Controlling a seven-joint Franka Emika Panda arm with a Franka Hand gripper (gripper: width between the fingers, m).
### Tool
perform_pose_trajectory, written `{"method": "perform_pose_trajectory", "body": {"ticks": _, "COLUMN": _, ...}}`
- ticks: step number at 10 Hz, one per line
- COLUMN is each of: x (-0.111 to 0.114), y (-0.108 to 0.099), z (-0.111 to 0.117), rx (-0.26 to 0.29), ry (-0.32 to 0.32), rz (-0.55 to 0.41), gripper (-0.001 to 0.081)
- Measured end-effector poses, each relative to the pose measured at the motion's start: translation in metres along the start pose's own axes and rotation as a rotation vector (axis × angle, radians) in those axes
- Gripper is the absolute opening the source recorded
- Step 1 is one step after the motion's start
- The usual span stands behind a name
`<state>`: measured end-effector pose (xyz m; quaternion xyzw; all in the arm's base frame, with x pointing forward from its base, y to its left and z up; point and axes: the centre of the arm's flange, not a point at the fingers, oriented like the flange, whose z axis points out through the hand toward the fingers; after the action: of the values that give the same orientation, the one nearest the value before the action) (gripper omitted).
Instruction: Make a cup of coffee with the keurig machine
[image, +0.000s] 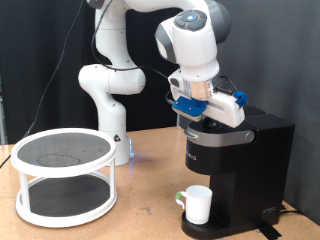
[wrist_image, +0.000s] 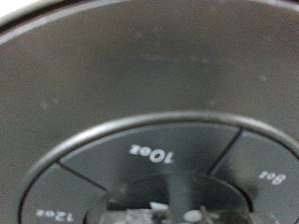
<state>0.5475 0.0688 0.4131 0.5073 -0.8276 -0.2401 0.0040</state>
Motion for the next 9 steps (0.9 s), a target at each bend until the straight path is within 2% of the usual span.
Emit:
{"method": "perform_pose_trajectory", "body": {"ticks": 3, "x": -0.001, "y": -0.004, "z": -0.001, "rx": -0.003, "ry": 0.009, "rz": -0.014, "gripper": 0.0}}
{"method": "perform_pose_trajectory", "body": {"ticks": 5, "x": -0.002, "y": -0.001, "z": 0.0, "rx": 0.021, "ry": 0.013, "rz": -0.08, "gripper": 0.0}}
{"method": "perform_pose_trajectory", "body": {"ticks": 7, "x": -0.002, "y": 0.01, "z": 0.001, "rx": 0.054, "ry": 0.005, "rz": -0.174, "gripper": 0.0}}
{"method": "perform_pose_trajectory", "body": {"ticks": 9, "x": 0.001, "y": 0.028, "z": 0.007, "rx": 0.058, "ry": -0.035, "rz": -0.247, "gripper": 0.0}}
